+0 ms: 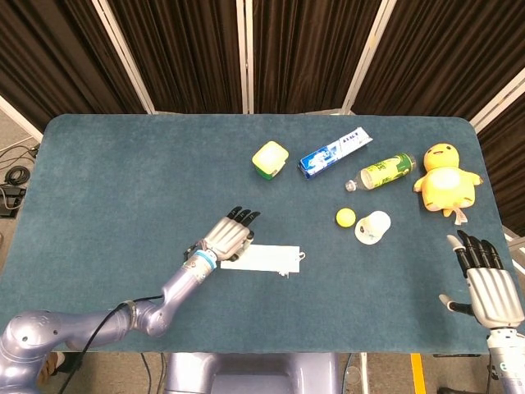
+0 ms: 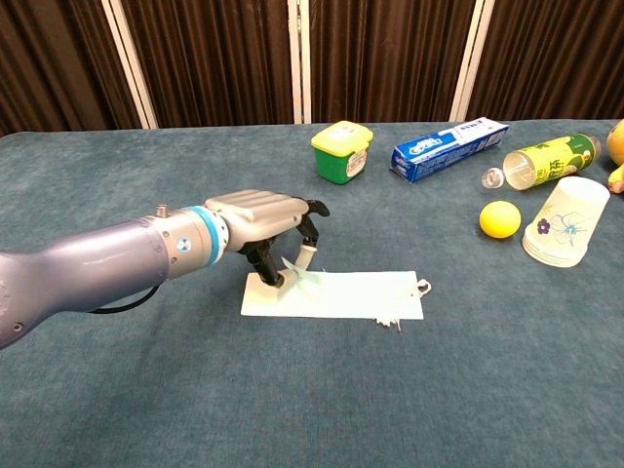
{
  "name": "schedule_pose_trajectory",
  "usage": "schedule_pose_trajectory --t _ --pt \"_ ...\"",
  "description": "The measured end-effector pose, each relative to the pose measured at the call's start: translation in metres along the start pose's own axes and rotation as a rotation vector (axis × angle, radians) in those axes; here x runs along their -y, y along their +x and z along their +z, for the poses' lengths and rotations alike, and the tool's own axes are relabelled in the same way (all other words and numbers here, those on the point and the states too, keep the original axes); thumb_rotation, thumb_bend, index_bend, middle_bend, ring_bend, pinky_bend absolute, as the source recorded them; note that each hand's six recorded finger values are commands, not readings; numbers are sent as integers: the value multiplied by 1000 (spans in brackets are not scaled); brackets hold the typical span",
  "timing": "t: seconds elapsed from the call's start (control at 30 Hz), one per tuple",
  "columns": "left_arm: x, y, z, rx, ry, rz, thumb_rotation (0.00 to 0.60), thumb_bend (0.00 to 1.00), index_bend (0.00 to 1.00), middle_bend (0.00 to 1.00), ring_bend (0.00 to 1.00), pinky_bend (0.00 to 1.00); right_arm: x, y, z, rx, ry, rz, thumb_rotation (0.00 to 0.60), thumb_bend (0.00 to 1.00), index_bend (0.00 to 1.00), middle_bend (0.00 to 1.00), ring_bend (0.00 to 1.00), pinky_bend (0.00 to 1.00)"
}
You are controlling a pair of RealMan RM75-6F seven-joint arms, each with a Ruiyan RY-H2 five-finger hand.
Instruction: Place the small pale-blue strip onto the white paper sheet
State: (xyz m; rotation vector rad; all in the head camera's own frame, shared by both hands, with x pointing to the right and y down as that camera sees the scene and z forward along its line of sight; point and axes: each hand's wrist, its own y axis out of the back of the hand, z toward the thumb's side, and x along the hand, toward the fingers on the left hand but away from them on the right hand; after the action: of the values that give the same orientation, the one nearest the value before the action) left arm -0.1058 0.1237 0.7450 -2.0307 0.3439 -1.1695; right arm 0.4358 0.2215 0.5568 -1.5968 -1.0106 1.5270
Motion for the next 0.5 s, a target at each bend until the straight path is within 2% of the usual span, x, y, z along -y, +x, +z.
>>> schedule_pose_trajectory --t 0.1,0.17,0.23,0.27,0.33,0.5 --pt "0 3 3 -4 0 -2 600 463 582 0 0 0 0 0 0 1 0 0 600 0 41 0 0 0" --pt "0 4 5 -3 -6 -5 600 382 397 0 0 0 0 0 -1 2 -1 0 600 0 41 0 0 0" --pt "0 5 9 2 -11 -6 600 198 89 0 0 0 0 0 -1 2 -1 0 600 0 41 0 0 0" --pt "0 5 10 4 -13 -7 600 146 32 0 0 0 0 0 -1 2 -1 0 600 0 41 0 0 0" --pt "-2 4 11 7 -21 -3 600 69 0 0 0 0 0 0 -1 2 -1 0 600 0 42 0 0 0" --pt "-13 1 10 10 -45 33 600 52 0 0 0 0 -1 0 -1 1 0 -1 600 0 46 0 0 0"
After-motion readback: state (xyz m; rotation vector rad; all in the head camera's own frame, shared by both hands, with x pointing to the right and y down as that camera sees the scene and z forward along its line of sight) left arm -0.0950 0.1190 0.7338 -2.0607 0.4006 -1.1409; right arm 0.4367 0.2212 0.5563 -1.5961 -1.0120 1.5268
